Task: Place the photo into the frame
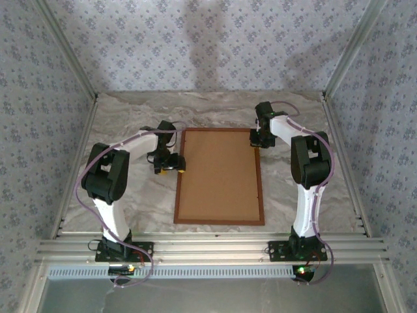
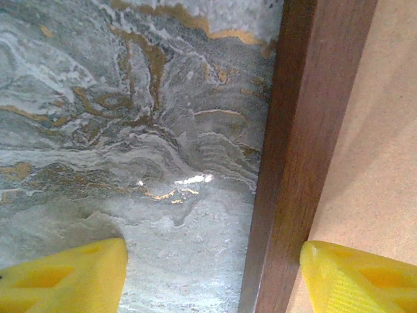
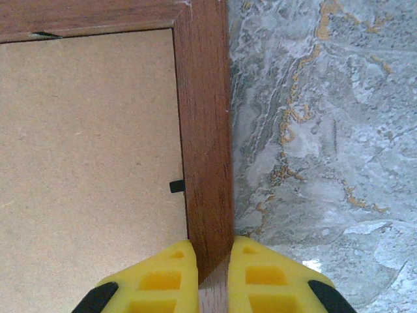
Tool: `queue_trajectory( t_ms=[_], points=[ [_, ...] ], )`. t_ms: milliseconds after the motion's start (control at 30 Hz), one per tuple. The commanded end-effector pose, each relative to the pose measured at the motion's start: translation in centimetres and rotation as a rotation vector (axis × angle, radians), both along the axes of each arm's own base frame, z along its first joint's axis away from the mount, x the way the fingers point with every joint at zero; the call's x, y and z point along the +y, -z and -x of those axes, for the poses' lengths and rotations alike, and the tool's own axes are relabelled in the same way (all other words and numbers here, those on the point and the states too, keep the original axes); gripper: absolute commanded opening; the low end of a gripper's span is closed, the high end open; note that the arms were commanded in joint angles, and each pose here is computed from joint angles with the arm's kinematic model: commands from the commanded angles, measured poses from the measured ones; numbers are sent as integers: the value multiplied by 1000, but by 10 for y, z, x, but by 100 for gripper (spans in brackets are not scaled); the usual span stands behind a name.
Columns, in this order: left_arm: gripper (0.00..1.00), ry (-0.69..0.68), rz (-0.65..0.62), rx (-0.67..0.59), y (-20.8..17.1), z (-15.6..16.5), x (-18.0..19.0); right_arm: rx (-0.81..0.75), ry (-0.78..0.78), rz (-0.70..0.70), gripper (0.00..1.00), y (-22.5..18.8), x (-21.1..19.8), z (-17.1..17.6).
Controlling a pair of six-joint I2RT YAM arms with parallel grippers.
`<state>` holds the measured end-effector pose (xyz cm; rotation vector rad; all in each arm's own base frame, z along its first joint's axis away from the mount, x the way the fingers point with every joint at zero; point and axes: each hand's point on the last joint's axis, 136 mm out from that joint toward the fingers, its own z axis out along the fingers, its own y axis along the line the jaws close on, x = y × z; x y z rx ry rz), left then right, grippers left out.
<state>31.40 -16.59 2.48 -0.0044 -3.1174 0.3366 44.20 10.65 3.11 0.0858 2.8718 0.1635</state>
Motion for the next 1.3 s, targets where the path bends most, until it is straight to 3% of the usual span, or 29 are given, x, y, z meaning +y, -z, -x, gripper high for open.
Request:
queue_trajectory(
  t_ms=[0,533,1267],
  points=[
    [71,7,-40,45,26,5,1,42,-11,16,13,15,-1,7],
    [69,41,-58,169,63,37,-11,41,-14,12,12,15,0,6],
    [69,70,-88,203,80,39,-25,36,-19,6,12,14,3,5]
  ],
)
